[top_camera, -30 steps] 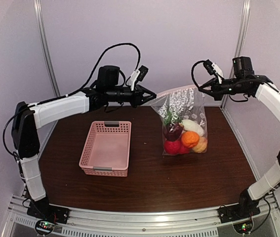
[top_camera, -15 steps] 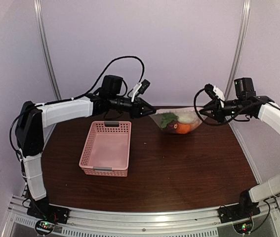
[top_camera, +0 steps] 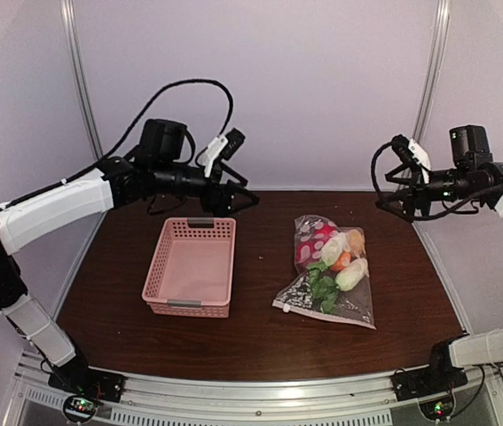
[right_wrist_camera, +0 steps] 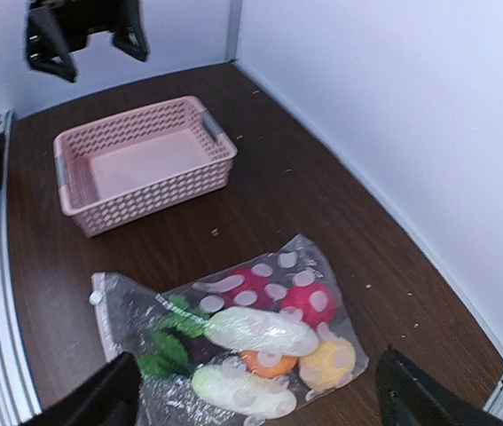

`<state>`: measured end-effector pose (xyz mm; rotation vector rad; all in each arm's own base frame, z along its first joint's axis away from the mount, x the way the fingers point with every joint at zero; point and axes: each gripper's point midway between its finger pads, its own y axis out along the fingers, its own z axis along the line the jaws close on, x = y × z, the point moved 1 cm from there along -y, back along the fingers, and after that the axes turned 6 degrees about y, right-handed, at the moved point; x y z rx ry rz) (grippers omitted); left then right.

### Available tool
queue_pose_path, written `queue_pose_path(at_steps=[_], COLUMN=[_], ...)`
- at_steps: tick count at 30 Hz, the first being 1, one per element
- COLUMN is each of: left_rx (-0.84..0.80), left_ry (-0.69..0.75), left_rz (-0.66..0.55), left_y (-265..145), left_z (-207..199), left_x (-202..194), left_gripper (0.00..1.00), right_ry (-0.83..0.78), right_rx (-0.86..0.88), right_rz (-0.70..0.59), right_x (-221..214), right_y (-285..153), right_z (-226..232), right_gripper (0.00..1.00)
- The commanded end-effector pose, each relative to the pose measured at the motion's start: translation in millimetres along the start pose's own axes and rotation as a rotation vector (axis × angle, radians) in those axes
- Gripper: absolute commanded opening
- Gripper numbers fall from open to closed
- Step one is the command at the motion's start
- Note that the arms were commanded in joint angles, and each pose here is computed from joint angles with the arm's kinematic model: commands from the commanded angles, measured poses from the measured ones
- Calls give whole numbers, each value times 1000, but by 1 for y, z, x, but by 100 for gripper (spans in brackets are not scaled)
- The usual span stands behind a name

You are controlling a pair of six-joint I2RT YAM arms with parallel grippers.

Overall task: Place the food in the zip-top bag and seal the zipper
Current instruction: Reset both arms

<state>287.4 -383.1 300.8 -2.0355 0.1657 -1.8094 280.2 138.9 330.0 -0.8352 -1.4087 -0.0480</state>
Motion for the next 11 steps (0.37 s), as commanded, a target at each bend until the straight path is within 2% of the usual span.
queue_pose_path(at_steps=[1, 3, 6, 11], left_rx=[511, 721, 942, 1012], left_ry=[85, 101, 80, 25], left_rz=[-51, -35, -11, -76], left_y=[-58, -84, -115, -130], left_z=[70, 94, 115, 114], left_x=[44, 45, 34, 16], left_gripper=[85, 96, 98, 98], right_ry=[303, 368, 430, 426], right_rx=[-375, -516, -677, -769], right_rz=[-199, -259, -316, -271], right_x=[41, 48, 50, 27], right_y=[-18, -29, -46, -45], right_z=[-84, -110, -134, -144], right_gripper=[99, 100, 100, 100])
